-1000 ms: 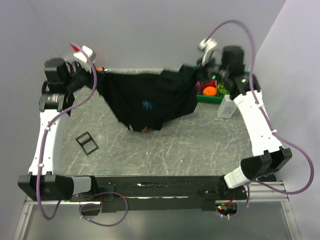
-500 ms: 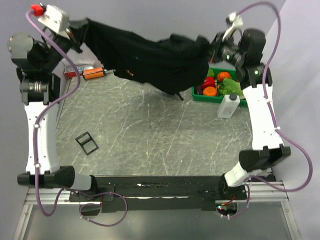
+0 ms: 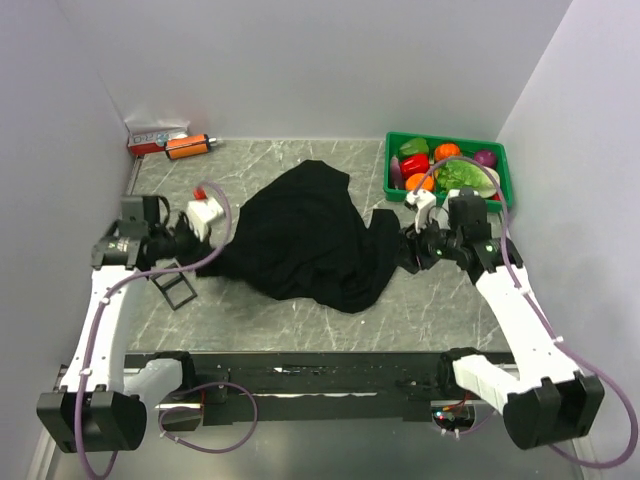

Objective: Remove the brooch from the garment

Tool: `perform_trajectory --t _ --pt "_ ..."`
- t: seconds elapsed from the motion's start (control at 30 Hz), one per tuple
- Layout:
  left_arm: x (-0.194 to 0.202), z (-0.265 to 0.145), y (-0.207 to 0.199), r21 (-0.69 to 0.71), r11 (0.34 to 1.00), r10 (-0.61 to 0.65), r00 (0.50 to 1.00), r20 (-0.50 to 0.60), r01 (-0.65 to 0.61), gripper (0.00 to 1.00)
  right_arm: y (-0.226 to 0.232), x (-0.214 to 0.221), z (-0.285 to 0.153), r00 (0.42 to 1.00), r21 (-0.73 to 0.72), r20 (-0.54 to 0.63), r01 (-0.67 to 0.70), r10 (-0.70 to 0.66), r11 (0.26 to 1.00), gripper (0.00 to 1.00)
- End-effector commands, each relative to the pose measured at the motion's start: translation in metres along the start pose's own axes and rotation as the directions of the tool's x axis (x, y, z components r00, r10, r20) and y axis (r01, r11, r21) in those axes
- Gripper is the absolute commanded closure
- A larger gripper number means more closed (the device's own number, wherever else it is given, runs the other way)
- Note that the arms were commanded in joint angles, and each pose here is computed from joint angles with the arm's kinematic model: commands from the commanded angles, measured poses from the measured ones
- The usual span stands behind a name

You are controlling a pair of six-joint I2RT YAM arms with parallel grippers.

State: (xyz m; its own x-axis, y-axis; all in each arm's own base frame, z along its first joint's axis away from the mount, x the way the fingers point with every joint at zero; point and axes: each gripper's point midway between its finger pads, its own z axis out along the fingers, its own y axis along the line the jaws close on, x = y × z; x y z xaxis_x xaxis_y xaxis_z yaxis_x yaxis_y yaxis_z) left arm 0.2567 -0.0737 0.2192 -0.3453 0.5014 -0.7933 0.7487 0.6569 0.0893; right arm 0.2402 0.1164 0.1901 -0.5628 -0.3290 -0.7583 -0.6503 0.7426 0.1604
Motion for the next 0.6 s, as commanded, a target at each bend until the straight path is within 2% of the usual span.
perform_trajectory --t 0.0,0.13,0.2,0.23,0.27,0.33,0.43,0.57 --pt "0.037 0.0 0.007 -0.035 0.988 0.148 0.982 -0.115 -0.153 0.99 -0.027 -0.063 0.014 0.981 0.039 0.116 0.151 -0.154 0.988 0.46" --pt "0.048 0.01 0.012 -0.032 0.992 0.114 0.983 -0.147 -0.12 0.99 -0.057 -0.084 0.055 0.981 0.059 0.088 0.167 -0.171 0.984 0.43" --pt "0.052 0.011 0.014 -0.037 0.996 0.076 0.984 -0.164 -0.083 0.99 -0.068 -0.085 0.085 0.977 0.037 0.03 0.208 -0.209 0.977 0.4" --pt "0.055 0.012 0.013 -0.034 0.997 0.062 0.982 -0.177 -0.07 0.99 -0.078 -0.067 0.105 0.978 0.026 -0.062 0.202 -0.2 0.979 0.4" --pt "0.059 0.012 0.014 -0.039 0.998 0.046 0.98 -0.192 -0.055 0.99 -0.084 -0.074 0.111 0.965 0.028 -0.073 0.253 -0.251 0.967 0.4" --pt "0.065 0.013 0.011 -0.041 0.998 0.035 0.978 -0.205 -0.044 0.99 -0.095 -0.059 0.132 0.96 0.016 -0.141 0.248 -0.243 0.969 0.41" --pt "0.068 0.012 0.013 -0.073 0.996 0.025 0.979 -0.204 -0.041 0.99 -0.091 -0.058 0.138 0.948 -0.039 -0.149 0.279 -0.282 0.959 0.43" --pt "0.071 0.012 0.013 -0.1 0.995 -0.013 0.98 -0.2 -0.007 0.99 -0.038 -0.064 0.137 0.924 -0.22 -0.042 0.364 -0.381 0.905 0.39"
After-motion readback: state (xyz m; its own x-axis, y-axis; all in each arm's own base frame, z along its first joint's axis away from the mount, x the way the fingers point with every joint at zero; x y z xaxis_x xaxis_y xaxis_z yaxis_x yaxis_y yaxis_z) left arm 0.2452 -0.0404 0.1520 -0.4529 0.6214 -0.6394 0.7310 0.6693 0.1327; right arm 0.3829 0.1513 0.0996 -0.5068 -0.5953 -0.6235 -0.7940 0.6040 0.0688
